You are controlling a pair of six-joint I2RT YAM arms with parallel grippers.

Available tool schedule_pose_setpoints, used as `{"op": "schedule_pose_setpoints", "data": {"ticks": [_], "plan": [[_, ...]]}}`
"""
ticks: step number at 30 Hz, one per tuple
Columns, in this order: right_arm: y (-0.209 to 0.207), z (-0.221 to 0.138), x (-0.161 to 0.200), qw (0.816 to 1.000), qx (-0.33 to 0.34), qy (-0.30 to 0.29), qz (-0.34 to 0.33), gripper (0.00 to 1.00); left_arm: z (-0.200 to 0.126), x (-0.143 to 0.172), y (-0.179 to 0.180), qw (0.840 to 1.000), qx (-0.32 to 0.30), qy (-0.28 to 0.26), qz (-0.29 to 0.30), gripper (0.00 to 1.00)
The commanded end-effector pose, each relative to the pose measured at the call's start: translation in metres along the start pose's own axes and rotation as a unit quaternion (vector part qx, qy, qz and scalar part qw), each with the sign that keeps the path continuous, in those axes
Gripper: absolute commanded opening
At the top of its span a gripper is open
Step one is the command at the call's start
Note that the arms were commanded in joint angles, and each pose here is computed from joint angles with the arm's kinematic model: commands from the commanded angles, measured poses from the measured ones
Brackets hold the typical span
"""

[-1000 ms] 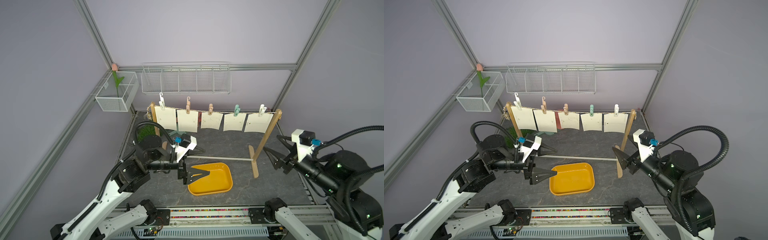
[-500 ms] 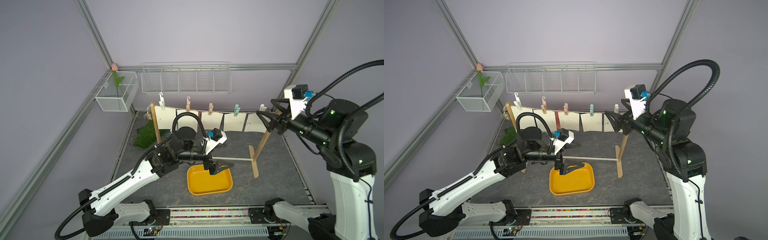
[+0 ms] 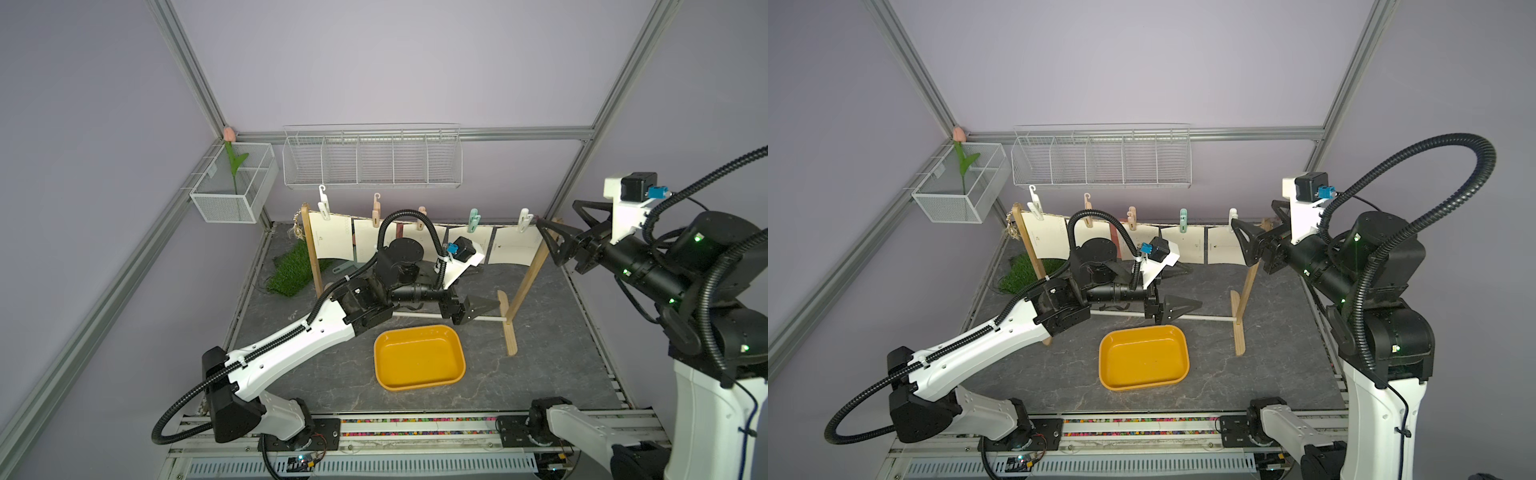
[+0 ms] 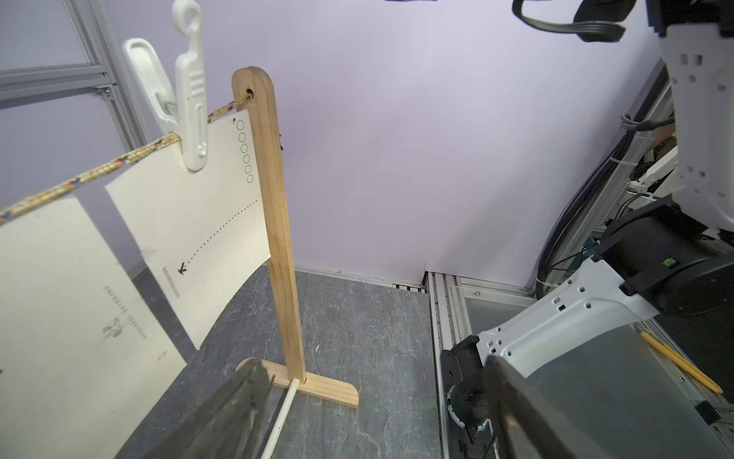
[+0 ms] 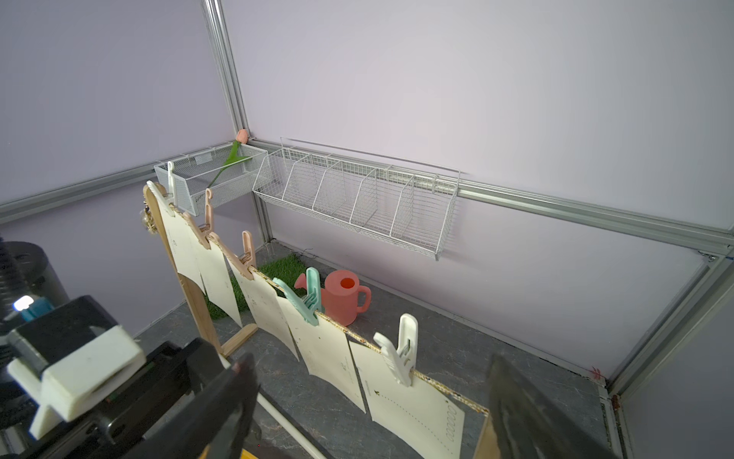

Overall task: Remove the postcards from the strings
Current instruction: Pinch the postcard on the clothesline.

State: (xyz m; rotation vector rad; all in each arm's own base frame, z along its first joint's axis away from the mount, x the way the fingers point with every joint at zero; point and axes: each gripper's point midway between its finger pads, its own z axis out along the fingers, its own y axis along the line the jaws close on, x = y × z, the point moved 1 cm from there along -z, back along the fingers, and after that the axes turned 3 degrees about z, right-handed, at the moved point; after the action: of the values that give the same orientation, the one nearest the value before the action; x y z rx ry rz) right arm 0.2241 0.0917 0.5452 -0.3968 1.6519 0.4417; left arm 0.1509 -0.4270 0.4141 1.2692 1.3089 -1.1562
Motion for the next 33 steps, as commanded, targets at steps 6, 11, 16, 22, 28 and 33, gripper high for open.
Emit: {"op": "schedule_pose_setpoints", "data": {"ticks": [6,11,16,22,28,33], "plan": [[-0.004,-0.013,0.001,0.995,0.026,-0.014,0.091,0.97,0.023,-0.004,0.012,0.999,-0.021,-0.014,0.046,0.81],[-0.016,-0.029,-0.004,0.972,0.076,-0.049,0.218,0.97,0.035,-0.001,0.033,0.995,-0.073,-0.020,0.068,0.79],[-0.016,-0.048,-0.013,0.948,0.084,-0.092,0.294,0.96,0.039,0.002,0.053,0.985,-0.129,-0.027,0.112,0.77],[-0.001,-0.072,-0.027,0.931,0.052,-0.122,0.340,0.96,0.049,0.016,0.064,0.975,-0.141,0.005,0.169,0.74],[0.012,-0.076,-0.022,0.924,0.024,-0.103,0.368,0.95,0.058,0.024,0.087,0.962,-0.194,0.016,0.192,0.71],[0.013,-0.064,-0.005,0.907,0.019,-0.063,0.417,0.93,0.061,0.027,0.102,0.949,-0.231,0.013,0.213,0.68]]}}
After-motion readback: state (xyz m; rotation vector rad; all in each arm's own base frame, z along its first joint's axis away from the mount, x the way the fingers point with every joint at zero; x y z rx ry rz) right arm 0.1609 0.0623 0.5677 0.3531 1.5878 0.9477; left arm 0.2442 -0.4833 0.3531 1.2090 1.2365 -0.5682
